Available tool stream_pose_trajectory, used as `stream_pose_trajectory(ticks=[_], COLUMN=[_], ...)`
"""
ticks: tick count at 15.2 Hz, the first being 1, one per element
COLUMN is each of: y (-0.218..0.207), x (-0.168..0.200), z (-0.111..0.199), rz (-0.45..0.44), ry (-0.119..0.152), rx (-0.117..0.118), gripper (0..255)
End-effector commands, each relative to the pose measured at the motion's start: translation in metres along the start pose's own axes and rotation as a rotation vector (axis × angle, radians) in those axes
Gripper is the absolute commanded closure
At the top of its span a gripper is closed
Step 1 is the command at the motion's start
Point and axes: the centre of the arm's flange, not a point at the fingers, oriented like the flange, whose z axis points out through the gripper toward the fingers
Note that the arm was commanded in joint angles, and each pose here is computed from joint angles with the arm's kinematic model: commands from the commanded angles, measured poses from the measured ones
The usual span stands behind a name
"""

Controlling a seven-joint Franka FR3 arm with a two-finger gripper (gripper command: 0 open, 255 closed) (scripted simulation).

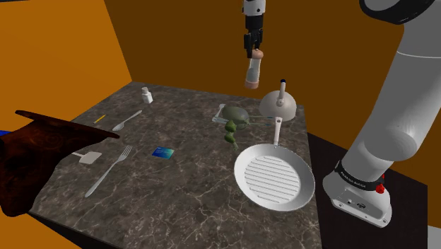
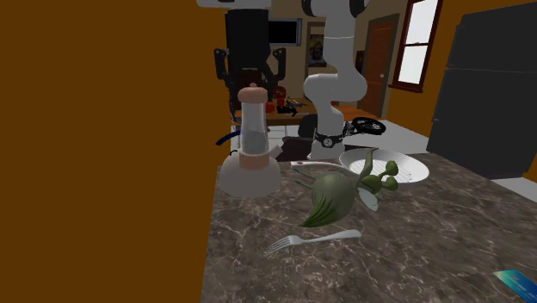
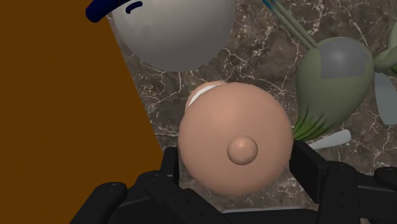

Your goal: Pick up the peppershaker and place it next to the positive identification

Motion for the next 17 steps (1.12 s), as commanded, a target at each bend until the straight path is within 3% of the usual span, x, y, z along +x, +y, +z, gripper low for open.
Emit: stream_pose_trajectory(ticks=[1,17], y=[0.001,0.000], x=[-0.002,-0.009], z=[-0.011,-0.095], rz=[0.000,0.000], ry=[0.000,0.000], rx=[0.000,0.000], gripper=[255,255])
